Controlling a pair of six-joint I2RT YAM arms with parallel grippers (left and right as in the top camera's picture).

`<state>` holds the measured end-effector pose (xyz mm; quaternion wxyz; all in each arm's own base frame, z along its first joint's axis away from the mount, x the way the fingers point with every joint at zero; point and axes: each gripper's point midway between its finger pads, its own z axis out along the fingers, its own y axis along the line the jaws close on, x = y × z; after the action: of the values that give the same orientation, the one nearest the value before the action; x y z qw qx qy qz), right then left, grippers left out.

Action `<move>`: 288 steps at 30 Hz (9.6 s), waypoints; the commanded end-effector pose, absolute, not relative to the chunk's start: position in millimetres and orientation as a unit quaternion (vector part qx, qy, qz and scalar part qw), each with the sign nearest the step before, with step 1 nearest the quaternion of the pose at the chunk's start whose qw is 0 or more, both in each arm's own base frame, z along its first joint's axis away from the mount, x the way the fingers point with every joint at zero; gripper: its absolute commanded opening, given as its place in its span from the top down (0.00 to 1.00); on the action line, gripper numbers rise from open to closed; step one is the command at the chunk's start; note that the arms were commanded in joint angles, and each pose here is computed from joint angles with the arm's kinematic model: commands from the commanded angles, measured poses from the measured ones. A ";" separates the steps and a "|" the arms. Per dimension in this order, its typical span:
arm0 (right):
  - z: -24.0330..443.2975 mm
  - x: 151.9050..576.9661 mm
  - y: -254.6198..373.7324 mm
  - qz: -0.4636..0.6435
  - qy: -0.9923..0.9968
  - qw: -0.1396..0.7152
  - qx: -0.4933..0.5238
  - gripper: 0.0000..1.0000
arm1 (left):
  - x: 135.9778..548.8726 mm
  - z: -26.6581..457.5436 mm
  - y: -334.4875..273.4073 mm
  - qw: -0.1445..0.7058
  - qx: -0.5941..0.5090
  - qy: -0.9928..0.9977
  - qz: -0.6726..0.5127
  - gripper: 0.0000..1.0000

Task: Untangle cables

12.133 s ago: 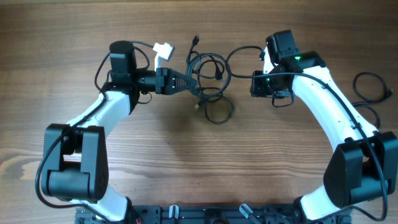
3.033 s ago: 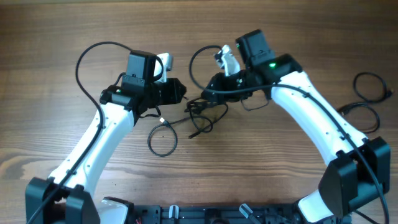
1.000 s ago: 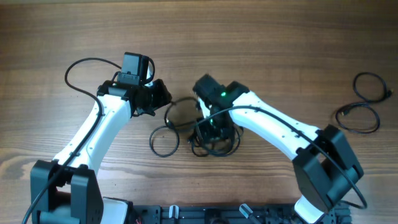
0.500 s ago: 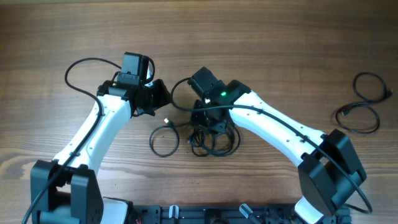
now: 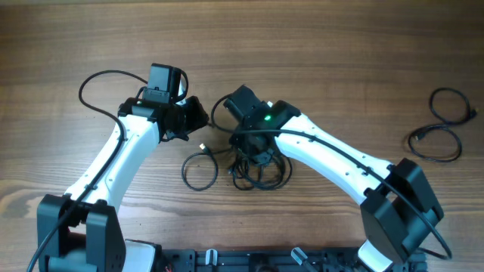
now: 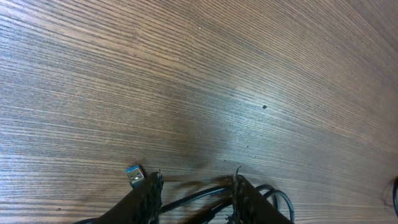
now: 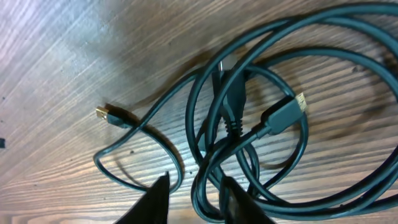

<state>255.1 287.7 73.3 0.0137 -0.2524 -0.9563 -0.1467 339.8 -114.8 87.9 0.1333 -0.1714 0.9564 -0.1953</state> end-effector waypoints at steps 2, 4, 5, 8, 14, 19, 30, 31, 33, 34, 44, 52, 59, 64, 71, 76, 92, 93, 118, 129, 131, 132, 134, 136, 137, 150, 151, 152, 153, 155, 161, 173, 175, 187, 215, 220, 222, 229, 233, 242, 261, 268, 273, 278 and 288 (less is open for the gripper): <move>58.0 246.7 290.7 -0.124 -0.956 0.021 -0.265 0.73 | 341.2 88.7 -113.6 0.135 -0.166 0.957 -0.195 0.61; 53.3 245.3 291.1 -0.118 -0.955 0.024 -0.271 0.73 | 340.6 88.4 -113.5 0.134 -0.166 0.957 -0.194 0.61; 52.1 245.5 291.3 -0.117 -0.955 0.024 -0.271 0.73 | 340.3 88.3 -113.4 0.134 -0.166 0.957 -0.194 0.61; 49.7 246.5 290.6 -0.114 -0.955 0.022 -0.272 0.73 | 339.0 87.7 -113.1 0.131 -0.167 0.958 -0.193 0.61; 49.5 250.1 289.1 -0.112 -0.956 0.012 -0.273 0.83 | 338.9 87.6 -113.1 0.131 -0.167 0.958 -0.193 0.61; 48.7 247.0 285.8 -0.104 -0.956 0.016 -0.273 0.79 | 338.9 87.6 -113.1 0.131 -0.167 0.958 -0.193 0.61; 48.3 248.8 285.4 -0.102 -0.956 0.010 -0.273 0.82 | 338.3 87.4 -113.0 0.129 -0.167 0.958 -0.192 0.61; 48.2 249.2 285.0 -0.101 -0.956 0.009 -0.273 0.82 | 338.3 87.4 -113.0 0.129 -0.167 0.958 -0.192 0.61; 48.3 249.5 285.1 -0.102 -0.956 0.008 -0.273 0.83 | 338.3 87.4 -113.0 0.129 -0.167 0.958 -0.192 0.61; 48.3 249.7 285.3 -0.102 -0.956 0.008 -0.273 0.82 | 338.2 87.4 -113.0 0.129 -0.167 0.958 -0.192 0.61; 44.0 251.7 285.3 -0.098 -0.957 0.003 -0.272 0.82 | 338.3 87.4 -113.0 0.129 -0.167 0.958 -0.192 0.61; 39.0 246.4 288.9 -0.098 -0.958 0.019 -0.269 0.87 | 338.2 87.4 -113.0 0.129 -0.167 0.958 -0.192 0.61; 40.6 250.2 287.0 -0.100 -0.964 0.011 -0.245 0.96 | 337.4 87.2 -113.2 0.128 -0.163 0.959 -0.192 0.62; 75.6 271.7 290.3 -0.180 -0.974 -0.009 -0.137 0.96 | 326.3 113.3 -148.8 0.094 -0.099 0.935 -0.327 0.50; 138.1 308.4 298.0 -0.307 -0.946 -0.075 -0.064 0.96 | 314.0 163.6 -165.2 0.034 -0.093 0.854 -0.512 0.63; 164.6 319.9 307.3 -0.403 -0.912 -0.056 -0.041 0.96 | 313.5 170.1 -165.5 0.005 -0.131 0.837 -0.531 0.62; 186.8 319.6 317.4 -0.468 -0.883 -0.041 -0.013 0.96 | 316.7 149.2 -195.9 0.027 -0.124 0.879 -0.460 0.78; 187.2 320.0 317.6 -0.468 -0.882 -0.042 -0.012 0.96 | 315.4 149.6 -197.3 0.023 -0.123 0.878 -0.462 0.78; 154.0 307.6 310.0 -0.373 -0.923 -0.082 0.057 0.96 | 338.1 99.8 -102.8 0.095 -0.235 0.930 -0.267 0.65; 64.7 326.9 283.0 -0.210 -0.974 -0.087 0.005 0.96 | 337.9 67.6 -92.0 0.072 -0.251 0.940 -0.222 0.65; 51.4 311.1 258.0 -0.149 -0.987 -0.056 -0.008 0.96 | 337.0 67.2 -92.6 0.069 -0.251 0.939 -0.223 0.65; 48.2 307.7 247.8 -0.124 -0.991 -0.052 -0.011 0.96 | 336.9 67.2 -92.5 0.069 -0.251 0.940 -0.223 0.65; 44.5 303.6 232.7 -0.085 -0.995 -0.048 -0.015 0.96 | 337.0 67.2 -92.9 0.069 -0.250 0.940 -0.223 0.65; 43.5 298.4 228.6 -0.077 -0.996 -0.038 -0.010 0.96 | 337.0 67.2 -92.9 0.070 -0.244 0.941 -0.222 0.65; 45.3 292.6 230.3 -0.083 -0.996 -0.026 0.015 0.96 | 337.2 67.2 -92.7 0.072 -0.241 0.942 -0.221 0.65; 73.9 323.5 295.8 -0.232 -0.960 -0.092 0.123 0.96 | 334.5 64.5 -87.8 0.069 -0.247 0.944 -0.206 0.64; 59.7 316.9 290.2 -0.218 -0.966 -0.069 0.118 0.96 | 334.2 64.4 -87.8 0.069 -0.247 0.944 -0.206 0.64; 48.1 305.2 282.2 -0.200 -0.973 -0.036 0.113 0.96 | 334.2 64.4 -87.8 0.069 -0.247 0.944 -0.206 0.64; 42.3 292.1 272.9 -0.183 -0.977 -0.006 0.112 0.96 | 334.3 64.4 -87.8 0.069 -0.247 0.944 -0.206 0.64; 38.3 278.2 259.9 -0.157 -0.981 0.025 0.109 0.96 | 334.6 64.5 -87.8 0.069 -0.247 0.944 -0.206 0.64; 36.3 266.6 247.2 -0.129 -0.985 0.050 0.101 0.96 | 336.0 64.9 -87.9 0.072 -0.246 0.944 -0.207 0.63; 57.6 305.5 298.0 -0.187 -0.979 -0.045 0.067 0.81 | 335.9 64.9 -88.3 0.072 -0.246 0.944 -0.207 0.63; 57.5 308.3 303.7 -0.176 -0.980 -0.066 0.063 0.80 | 335.7 64.8 -88.3 0.072 -0.246 0.944 -0.207 0.63; 51.1 315.0 301.6 -0.088 -0.983 -0.139 0.083 0.81 | 334.2 64.3 -88.4 0.069 -0.246 0.945 -0.206 0.63; 44.3 299.7 283.3 -0.074 -0.993 -0.087 0.009 0.82 | 334.5 64.5 -88.4 0.070 -0.246 0.945 -0.206 0.63; 36.6 282.5 279.4 -0.055 -0.997 -0.056 0.010 0.92 | 334.4 64.5 -88.4 0.070 -0.245 0.945 -0.206 0.63; 29.0 280.2 277.9 -0.045 -0.998 -0.048 0.006 0.91 | 334.5 64.5 -88.4 0.070 -0.245 0.945 -0.206 0.63; 19.0 279.5 276.9 -0.038 -0.998 -0.040 0.006 0.90 | 334.3 64.3 -88.3 0.069 -0.245 0.945 -0.206 0.63; 41.1 292.7 287.7 -0.054 -0.997 -0.053 0.008 0.88 | 334.7 64.6 -88.5 0.070 -0.245 0.945 -0.206 0.62; 21.1 267.4 283.2 -0.043 -0.999 -0.019 0.006 0.86 | 334.9 64.7 -88.7 0.071 -0.244 0.945 -0.207 0.62; 126.3 303.0 298.4 -0.378 -0.923 0.017 0.072 0.96 | 321.6 121.1 -154.7 0.022 -0.112 0.882 -0.458 0.57; 180.3 321.4 311.2 -0.532 -0.840 0.007 0.105 0.96 | 316.1 158.0 -175.1 -0.024 -0.115 0.820 -0.560 0.60; 186.0 329.4 314.7 -0.540 -0.837 0.001 0.089 0.96 | 320.2 169.6 -181.8 -0.007 -0.084 0.807 -0.585 0.71; 184.2 330.6 314.4 -0.536 -0.840 -0.003 0.087 0.96 | 324.2 154.1 -192.7 -0.021 -0.127 0.831 -0.541 0.80; 185.0 331.6 314.9 -0.537 -0.839 -0.006 0.090 0.96 | 325.1 132.7 -196.8 -0.014 -0.156 0.863 -0.481 0.78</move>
<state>344.1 302.0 158.8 -0.0171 0.0600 -0.8662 -0.4959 327.2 -194.2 156.8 -0.0163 -0.1342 0.8322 -0.5377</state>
